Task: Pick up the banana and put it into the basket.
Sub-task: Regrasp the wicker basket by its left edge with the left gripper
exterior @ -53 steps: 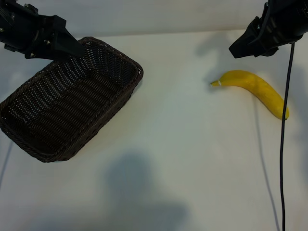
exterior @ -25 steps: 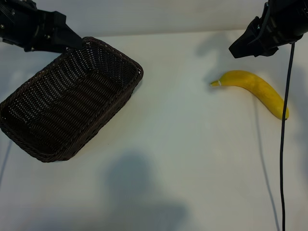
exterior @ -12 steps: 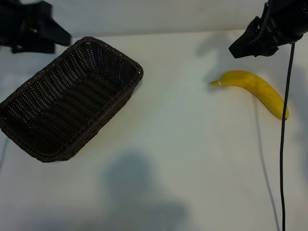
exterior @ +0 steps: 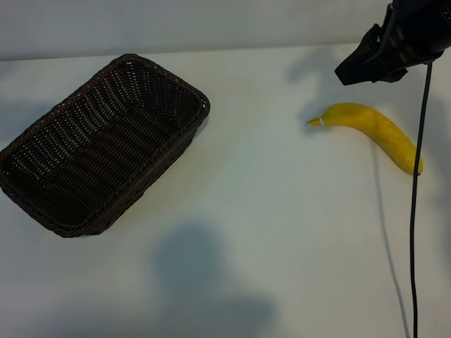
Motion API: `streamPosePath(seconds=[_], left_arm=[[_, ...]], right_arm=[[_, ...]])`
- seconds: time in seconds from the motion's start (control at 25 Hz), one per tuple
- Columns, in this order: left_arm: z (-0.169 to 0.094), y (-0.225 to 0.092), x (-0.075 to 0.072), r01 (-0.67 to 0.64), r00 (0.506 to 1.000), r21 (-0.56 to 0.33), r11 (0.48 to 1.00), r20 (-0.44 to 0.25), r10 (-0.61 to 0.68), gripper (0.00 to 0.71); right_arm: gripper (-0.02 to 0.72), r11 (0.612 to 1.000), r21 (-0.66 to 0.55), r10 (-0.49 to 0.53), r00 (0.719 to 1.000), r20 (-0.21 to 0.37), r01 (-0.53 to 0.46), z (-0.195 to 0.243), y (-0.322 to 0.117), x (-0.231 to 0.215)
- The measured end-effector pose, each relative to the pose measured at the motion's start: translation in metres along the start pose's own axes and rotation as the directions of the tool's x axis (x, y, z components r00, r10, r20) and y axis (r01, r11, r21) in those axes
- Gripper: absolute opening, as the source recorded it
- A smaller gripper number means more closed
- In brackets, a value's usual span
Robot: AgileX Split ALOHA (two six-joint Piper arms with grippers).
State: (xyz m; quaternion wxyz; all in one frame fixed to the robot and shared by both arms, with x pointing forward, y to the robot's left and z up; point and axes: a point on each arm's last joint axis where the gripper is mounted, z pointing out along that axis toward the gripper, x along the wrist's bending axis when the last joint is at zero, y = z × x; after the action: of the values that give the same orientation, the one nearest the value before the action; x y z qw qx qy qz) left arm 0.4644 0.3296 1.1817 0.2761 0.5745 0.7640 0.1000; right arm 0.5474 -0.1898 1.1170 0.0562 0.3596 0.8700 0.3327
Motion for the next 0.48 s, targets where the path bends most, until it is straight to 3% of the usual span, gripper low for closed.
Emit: streamPosePath(seconds=[0.08,0.2,0.48], left_arm=[[-0.004,-0.012,0.01,0.041,0.994,-0.007,0.999,-0.104,-0.042,0.497],[0.009,-0.027,0.024,0.105,0.976,0.033,0.994,-0.195,-0.097,0.497],[0.06,-0.049,0.043,0.212,0.958,0.052,0.976,-0.21,-0.196,0.497]], right_arm=[[0.503,1.0,0.0,0.0,1.0,0.0,0.0,0.0,0.0,0.0],[0.503,1.0,-0.001,0.0,1.0,0.001,0.0,0.0,0.0,0.0],[0.503,1.0,-0.001,0.003,1.0,0.001,-0.003,0.0,0.0,0.0]])
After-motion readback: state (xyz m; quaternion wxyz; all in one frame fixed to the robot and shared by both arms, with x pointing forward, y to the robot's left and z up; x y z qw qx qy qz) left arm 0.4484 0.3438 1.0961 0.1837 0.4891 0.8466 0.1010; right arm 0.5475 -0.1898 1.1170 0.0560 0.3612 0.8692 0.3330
